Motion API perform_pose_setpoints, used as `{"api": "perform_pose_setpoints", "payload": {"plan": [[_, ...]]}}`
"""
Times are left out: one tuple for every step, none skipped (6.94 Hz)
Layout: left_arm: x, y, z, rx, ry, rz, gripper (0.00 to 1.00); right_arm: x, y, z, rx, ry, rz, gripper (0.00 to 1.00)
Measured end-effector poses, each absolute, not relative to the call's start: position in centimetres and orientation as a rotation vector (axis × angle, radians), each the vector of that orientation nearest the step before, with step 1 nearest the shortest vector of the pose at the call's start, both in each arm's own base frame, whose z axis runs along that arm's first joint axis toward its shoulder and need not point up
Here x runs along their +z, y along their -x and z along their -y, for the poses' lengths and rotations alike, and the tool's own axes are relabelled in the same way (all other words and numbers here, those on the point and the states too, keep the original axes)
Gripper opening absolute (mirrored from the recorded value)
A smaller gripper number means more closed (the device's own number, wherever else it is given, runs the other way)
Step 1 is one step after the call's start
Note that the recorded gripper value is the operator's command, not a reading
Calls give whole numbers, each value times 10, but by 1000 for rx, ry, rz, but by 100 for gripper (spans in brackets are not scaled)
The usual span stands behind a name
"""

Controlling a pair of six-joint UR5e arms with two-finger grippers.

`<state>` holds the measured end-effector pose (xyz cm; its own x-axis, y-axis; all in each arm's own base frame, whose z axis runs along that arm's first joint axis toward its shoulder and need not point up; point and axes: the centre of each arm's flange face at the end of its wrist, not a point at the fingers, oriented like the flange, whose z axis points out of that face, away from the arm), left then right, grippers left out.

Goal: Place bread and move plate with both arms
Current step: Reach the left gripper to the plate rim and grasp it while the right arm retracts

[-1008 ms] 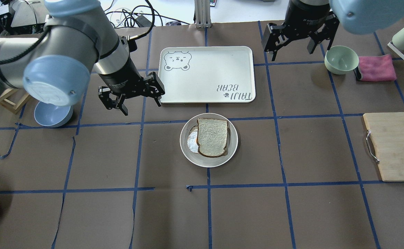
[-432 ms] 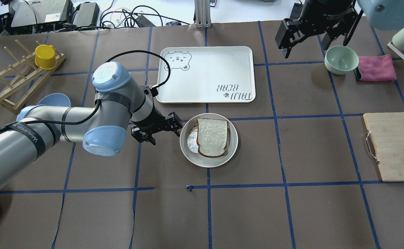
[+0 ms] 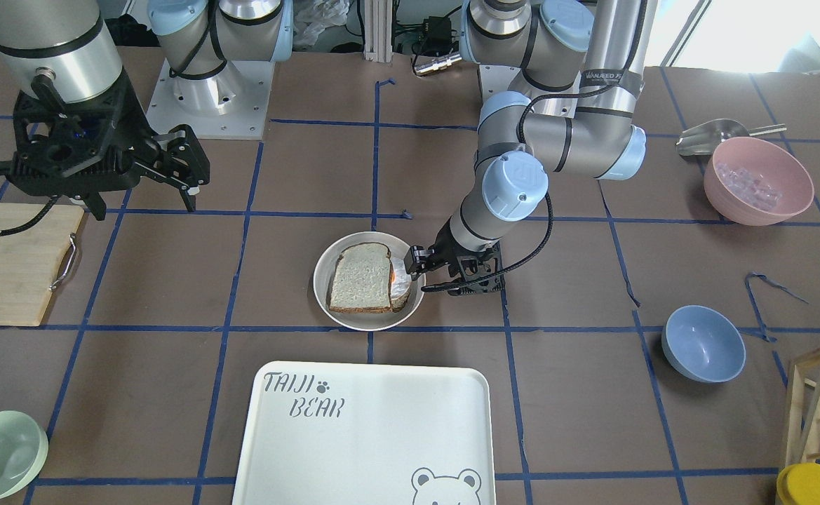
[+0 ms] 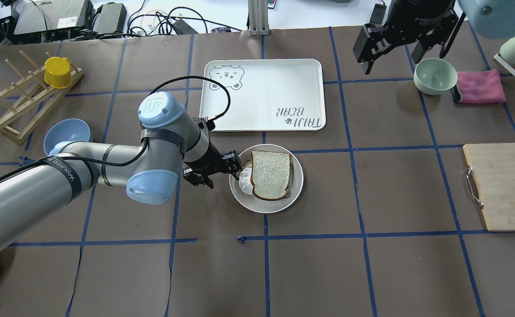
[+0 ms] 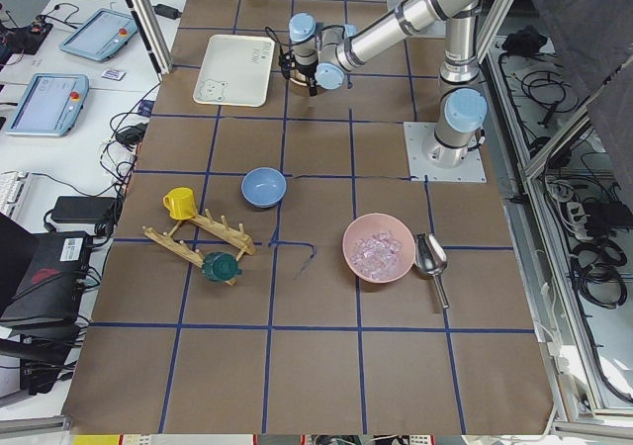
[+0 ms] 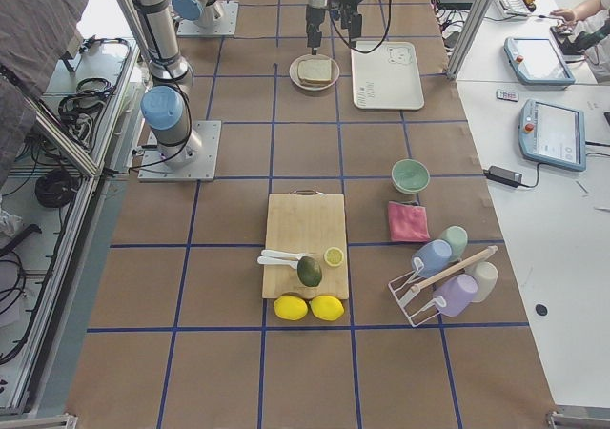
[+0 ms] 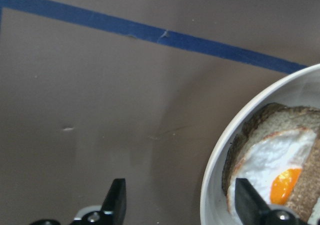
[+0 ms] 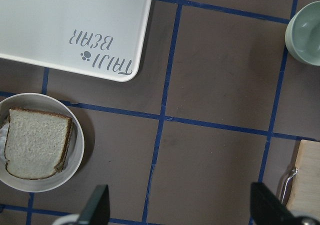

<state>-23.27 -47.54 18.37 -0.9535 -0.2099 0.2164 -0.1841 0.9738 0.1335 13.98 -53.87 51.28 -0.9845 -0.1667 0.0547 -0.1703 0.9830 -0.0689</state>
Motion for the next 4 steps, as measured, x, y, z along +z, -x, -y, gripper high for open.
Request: {"api": "perform_pose_setpoints", "payload": {"plan": [[177, 237, 476, -162, -279, 2893, 40, 514, -140, 538, 117, -254, 3081, 100], [175, 239, 476, -161, -268, 2894, 26, 514, -140, 537, 117, -249, 3082, 100], [174, 240, 477, -156, -261, 2894, 6, 515, -140, 536, 119, -247, 3082, 100], [175, 240, 478, -148, -255, 2893, 0, 515, -140, 535, 118, -247, 3082, 100]]}}
